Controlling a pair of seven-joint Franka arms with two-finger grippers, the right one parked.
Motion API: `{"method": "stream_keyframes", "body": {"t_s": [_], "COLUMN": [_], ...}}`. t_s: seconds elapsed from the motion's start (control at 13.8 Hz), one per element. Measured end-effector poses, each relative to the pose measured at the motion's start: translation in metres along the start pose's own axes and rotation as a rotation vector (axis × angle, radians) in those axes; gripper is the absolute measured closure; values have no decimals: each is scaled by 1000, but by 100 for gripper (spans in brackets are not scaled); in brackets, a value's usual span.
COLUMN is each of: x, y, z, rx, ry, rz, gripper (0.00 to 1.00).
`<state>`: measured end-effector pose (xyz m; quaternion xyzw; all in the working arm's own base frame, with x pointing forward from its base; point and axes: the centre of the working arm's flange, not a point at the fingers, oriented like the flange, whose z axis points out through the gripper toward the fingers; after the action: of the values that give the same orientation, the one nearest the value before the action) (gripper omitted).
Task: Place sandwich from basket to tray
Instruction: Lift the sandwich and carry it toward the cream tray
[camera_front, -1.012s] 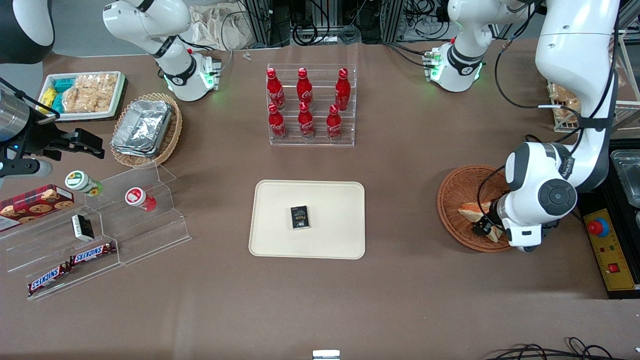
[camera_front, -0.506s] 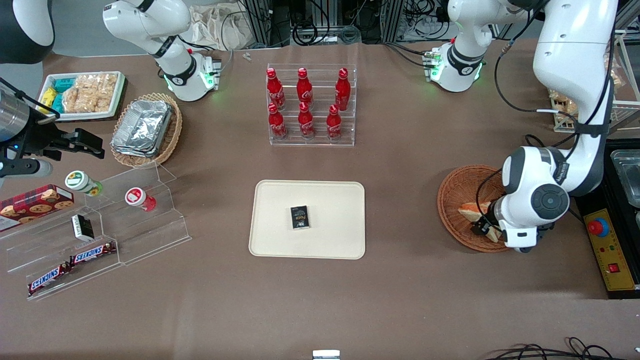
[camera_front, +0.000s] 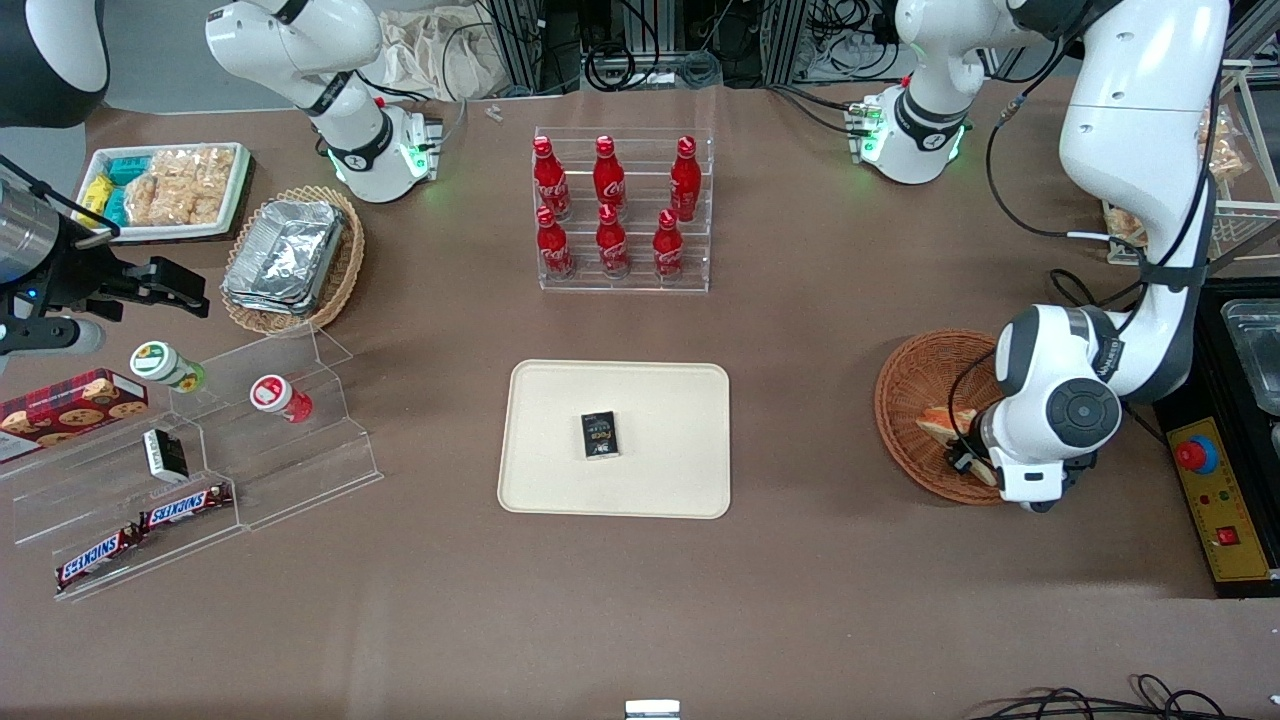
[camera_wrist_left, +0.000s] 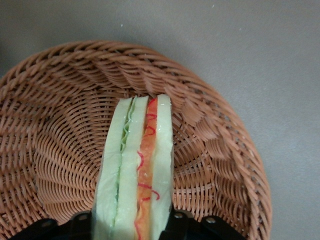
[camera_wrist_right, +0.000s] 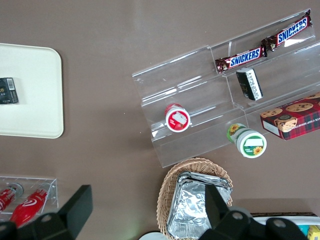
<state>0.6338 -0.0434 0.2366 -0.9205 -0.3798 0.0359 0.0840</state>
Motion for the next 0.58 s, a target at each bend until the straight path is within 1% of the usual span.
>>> {"method": "stream_keyframes", "body": {"t_s": [0.14,0.22,0.29,0.43,0.51,0.58], "x": [4,5,3,-12,-25,-43], "y": [1,2,6,24,35,48], "z": [-20,-38,-63,-122,-150,-177], "rx": [17,30,35,24,8,-19], "ry": [-4,-9,-11,-10,-8,-3], "rz": [-5,-6,0,31,56,89], "gripper": [63,64,65,69,74,80]}}
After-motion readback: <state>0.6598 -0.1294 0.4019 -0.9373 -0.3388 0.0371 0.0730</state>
